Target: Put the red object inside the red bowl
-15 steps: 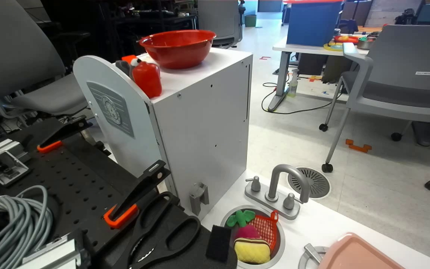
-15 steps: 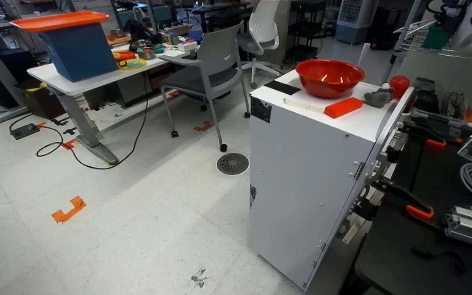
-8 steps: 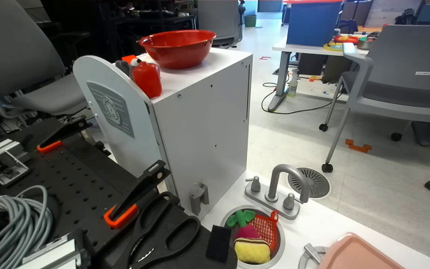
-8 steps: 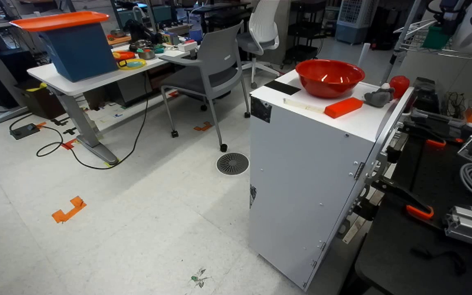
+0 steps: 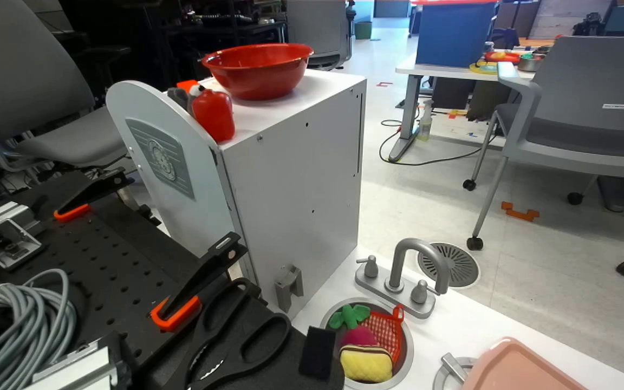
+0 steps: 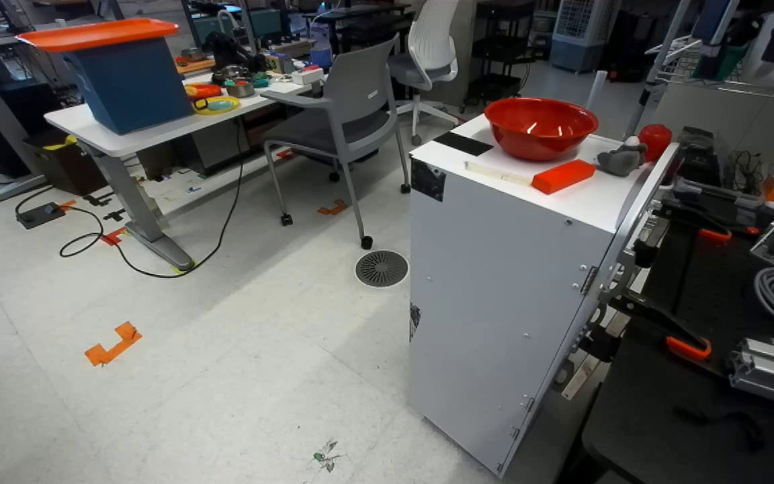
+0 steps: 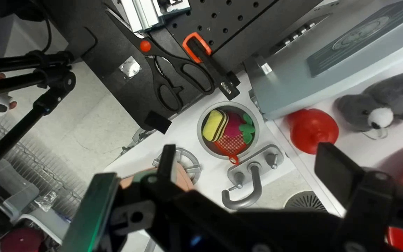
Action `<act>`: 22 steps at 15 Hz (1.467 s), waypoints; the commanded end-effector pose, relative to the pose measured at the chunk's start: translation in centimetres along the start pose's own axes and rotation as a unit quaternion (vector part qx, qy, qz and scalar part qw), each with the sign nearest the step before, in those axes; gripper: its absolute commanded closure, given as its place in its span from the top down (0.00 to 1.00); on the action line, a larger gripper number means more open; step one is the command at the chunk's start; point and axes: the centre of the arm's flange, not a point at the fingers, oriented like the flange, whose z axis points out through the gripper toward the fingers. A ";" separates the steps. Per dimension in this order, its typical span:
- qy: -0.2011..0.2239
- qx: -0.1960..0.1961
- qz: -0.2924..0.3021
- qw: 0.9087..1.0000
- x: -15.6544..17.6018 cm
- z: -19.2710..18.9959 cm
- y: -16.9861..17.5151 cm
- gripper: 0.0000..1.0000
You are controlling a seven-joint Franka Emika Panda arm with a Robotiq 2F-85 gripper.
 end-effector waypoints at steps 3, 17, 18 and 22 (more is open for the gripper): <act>-0.014 -0.019 0.033 0.999 2.2 2.0 -0.7 1.00; 0.039 -0.067 0.077 0.994 3.8 2.5 -2.1 1.00; 0.046 -0.056 0.081 0.994 3.8 2.2 -2.1 1.00; 0.058 0.006 0.099 0.993 4.4 1.6 -2.2 1.00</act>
